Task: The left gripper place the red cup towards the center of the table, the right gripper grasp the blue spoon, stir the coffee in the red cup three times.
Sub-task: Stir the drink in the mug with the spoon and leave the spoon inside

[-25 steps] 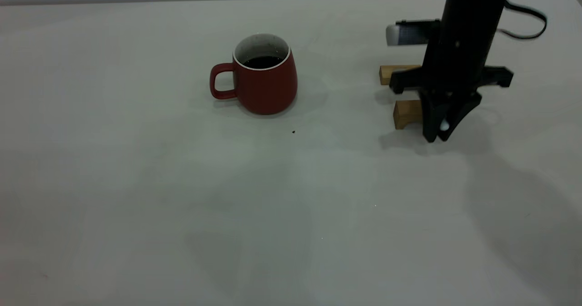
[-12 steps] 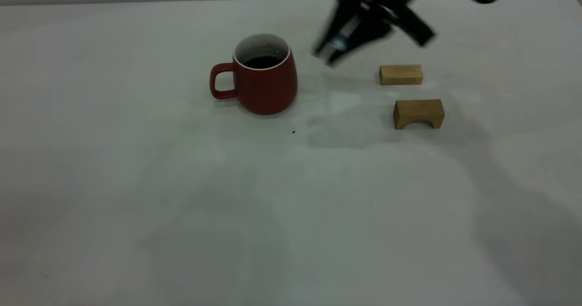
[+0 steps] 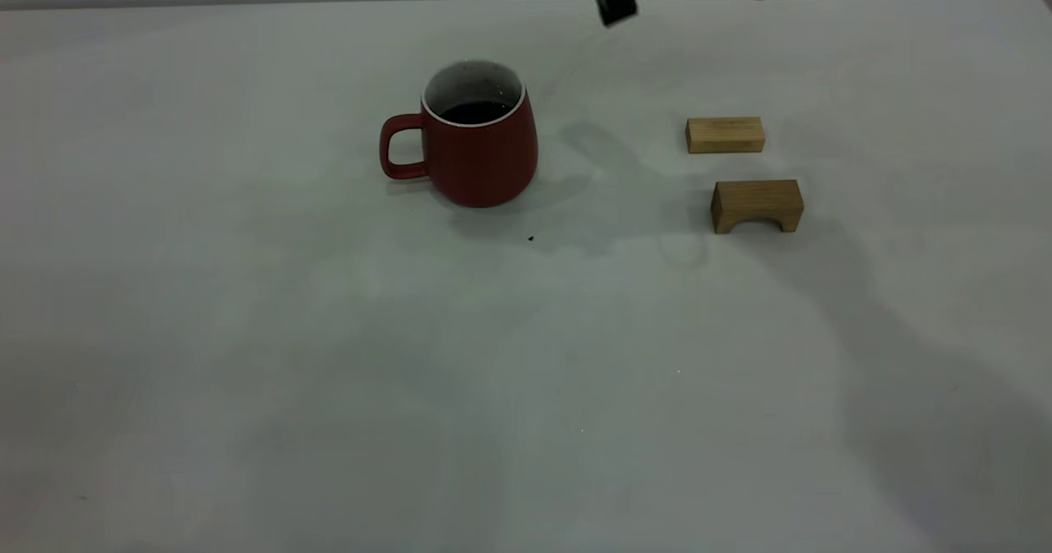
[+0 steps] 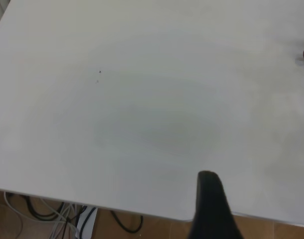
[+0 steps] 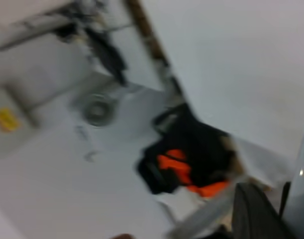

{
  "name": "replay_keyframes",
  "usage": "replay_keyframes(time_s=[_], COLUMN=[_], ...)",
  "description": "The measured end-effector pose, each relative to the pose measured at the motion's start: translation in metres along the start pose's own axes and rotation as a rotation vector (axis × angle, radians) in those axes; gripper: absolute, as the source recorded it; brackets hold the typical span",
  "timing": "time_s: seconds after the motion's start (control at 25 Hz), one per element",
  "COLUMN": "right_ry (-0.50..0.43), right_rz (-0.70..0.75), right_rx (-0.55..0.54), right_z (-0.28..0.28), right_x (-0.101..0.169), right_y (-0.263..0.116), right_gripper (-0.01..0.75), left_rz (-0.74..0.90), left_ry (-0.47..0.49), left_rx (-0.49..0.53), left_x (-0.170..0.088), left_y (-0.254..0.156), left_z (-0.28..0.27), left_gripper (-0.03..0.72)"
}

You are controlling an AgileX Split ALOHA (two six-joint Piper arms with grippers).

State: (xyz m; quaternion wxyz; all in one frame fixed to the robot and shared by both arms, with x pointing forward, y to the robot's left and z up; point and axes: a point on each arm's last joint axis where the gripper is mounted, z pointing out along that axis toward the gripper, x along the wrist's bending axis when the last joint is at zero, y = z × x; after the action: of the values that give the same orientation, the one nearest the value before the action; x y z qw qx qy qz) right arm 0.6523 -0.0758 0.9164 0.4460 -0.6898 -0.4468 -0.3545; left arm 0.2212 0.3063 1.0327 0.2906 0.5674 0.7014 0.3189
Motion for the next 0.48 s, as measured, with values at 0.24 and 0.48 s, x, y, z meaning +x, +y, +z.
replay_keyframes(time_s=[0.24, 0.48], right_ry=[0.068, 0.143], right_rz=[0.254, 0.609], right_rx=[0.016, 0.062], right_z=[0.001, 0.0], right_x=[0.005, 0.012], right_y=[0.0, -0.001], right_gripper=[0.129, 0.129], left_rz=[0.0, 0.0], left_ry=[0.0, 0.0], left_rx=[0.0, 0.0], left_x=[0.0, 0.0], left_y=[0.0, 0.0], left_z=[0.0, 0.0], left_gripper=[0.551, 0.551])
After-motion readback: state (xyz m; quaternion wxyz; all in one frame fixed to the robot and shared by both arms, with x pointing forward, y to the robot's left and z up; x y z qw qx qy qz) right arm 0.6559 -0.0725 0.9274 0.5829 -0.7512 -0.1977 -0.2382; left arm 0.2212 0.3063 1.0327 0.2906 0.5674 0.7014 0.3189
